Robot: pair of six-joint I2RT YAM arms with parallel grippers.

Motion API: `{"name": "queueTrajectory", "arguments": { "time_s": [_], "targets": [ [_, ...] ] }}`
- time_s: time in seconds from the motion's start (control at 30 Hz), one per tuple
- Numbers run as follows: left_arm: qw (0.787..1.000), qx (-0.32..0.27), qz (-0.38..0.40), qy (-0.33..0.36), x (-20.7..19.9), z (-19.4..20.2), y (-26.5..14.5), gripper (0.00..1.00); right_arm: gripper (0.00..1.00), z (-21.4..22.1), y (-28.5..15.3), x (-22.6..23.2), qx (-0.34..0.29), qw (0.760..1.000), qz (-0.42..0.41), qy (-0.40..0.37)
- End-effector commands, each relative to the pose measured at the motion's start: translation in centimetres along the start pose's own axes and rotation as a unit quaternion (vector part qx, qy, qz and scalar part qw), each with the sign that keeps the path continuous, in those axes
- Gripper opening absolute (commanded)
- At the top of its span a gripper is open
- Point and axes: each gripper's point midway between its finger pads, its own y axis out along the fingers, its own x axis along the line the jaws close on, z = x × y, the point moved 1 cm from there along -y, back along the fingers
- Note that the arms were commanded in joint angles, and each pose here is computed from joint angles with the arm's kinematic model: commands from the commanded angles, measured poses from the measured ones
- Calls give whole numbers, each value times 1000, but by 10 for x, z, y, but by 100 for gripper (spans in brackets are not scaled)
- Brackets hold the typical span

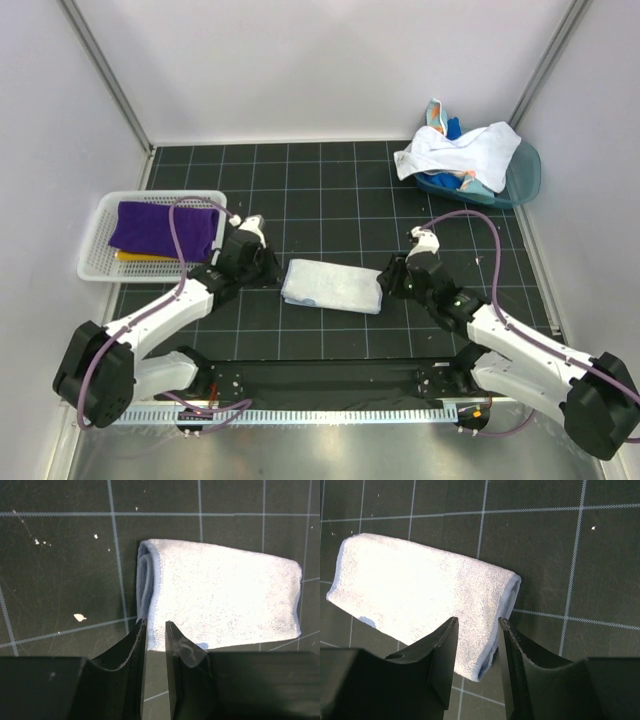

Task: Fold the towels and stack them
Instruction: Fold the towel

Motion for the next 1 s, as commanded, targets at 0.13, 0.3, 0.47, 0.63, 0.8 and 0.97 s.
{"name": "queueTrajectory", "arguments": {
  "time_s": [0.13,0.3,0.47,0.63,0.8,0.97],
  "targets": [
    [999,12,3,35,-22,1,4,20,43,-1,3,8,3,1000,15,15],
    [997,39,-40,52,-18,27,17,18,43,19,10,-4,19,999,37,19],
    [993,72,-78,55,-4,54,31,16,35,39,21,-19,43,997,67,15],
    [993,72,-75,55,-9,56,29,17,29,43,25,-28,43,995,89,12],
    [996,43,-54,55,-30,29,16,24,27,33,30,-29,45,993,107,2],
    [995,12,-77,63,-30,2,1,41,25,21,35,-42,46,991,122,16]
  ]
}}
